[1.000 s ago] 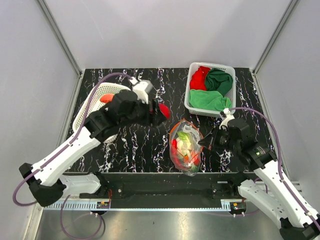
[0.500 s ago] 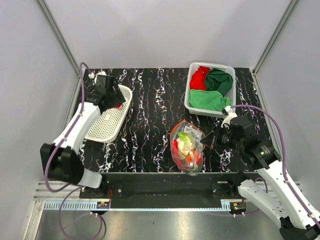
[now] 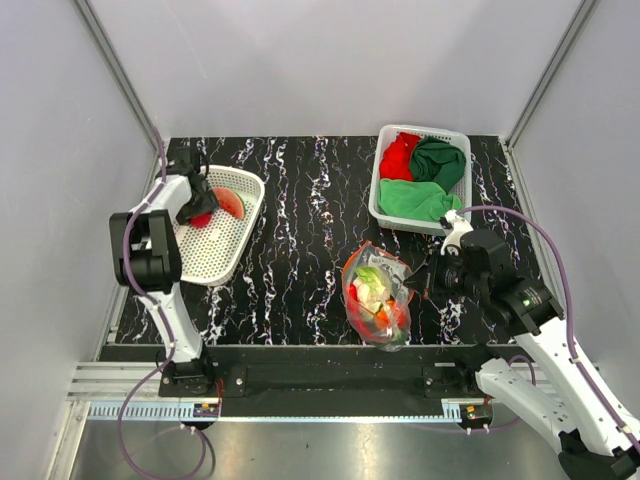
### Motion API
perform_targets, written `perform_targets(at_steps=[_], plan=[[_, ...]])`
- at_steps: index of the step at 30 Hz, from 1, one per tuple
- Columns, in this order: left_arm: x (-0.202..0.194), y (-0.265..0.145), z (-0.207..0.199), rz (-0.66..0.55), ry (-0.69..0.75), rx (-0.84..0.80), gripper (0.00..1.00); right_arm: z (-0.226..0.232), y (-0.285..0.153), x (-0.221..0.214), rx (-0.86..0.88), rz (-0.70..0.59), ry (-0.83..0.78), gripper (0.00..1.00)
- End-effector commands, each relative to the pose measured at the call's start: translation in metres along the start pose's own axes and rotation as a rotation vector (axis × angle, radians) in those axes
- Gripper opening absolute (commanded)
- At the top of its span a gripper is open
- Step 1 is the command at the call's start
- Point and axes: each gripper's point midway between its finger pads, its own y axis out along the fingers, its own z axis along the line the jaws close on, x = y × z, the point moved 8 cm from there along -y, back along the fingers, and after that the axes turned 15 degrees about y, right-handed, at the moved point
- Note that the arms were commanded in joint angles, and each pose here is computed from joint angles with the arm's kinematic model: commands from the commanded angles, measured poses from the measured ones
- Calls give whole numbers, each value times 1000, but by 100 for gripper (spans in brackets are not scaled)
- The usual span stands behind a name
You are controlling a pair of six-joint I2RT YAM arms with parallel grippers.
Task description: Open the zip-top bag and remove the fake food
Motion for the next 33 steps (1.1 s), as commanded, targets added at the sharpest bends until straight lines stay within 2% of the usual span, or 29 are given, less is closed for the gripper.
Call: perform_targets(at_steps=[1, 2, 5, 6, 8, 9, 11, 15, 18, 22, 23, 28, 29, 31, 33], plan=[[39, 5, -1, -89, 40, -18, 6, 7, -7, 10, 14, -45, -50, 0], [45, 4, -1, -104, 40, -14, 9, 7, -5, 10, 9, -42, -45, 0], [48, 10, -2, -97, 53, -14, 34, 6, -5, 10, 1, -45, -46, 0], [47, 10, -1, -91, 50, -11, 53, 6, -5, 11, -2, -48, -45, 0], [45, 7, 0, -85, 36, -16, 67, 5, -5, 11, -6, -53, -47, 0], [46, 4, 0, -90, 33, -24, 78, 5, -5, 11, -8, -56, -46, 0], [46, -6, 1, -105, 29, -37, 84, 5, -5, 11, -9, -57, -46, 0], [48, -33, 3, -149, 13, -81, 90, 9, -7, 13, -3, -49, -46, 0], [43, -64, 2, -187, 0, -169, 90, 15, -8, 18, -12, -25, -50, 0], [9, -101, -12, -202, -7, -295, 84, 18, -1, 16, 19, 9, -36, 0], [4, -126, -19, -234, -12, -392, 79, 18, 0, 15, 29, 10, -24, 0], [-49, -205, -79, -310, 153, -728, 65, 14, 4, 11, 66, -16, -9, 0], [-59, -213, -87, -308, 171, -771, 59, 14, 4, 10, 72, -17, -7, 0], [-80, -251, -111, -363, 263, -926, 55, 15, 5, 10, 75, -9, 4, 0], [-105, -276, -131, -363, 336, -1046, 50, 15, 5, 9, 77, -4, 6, 0]])
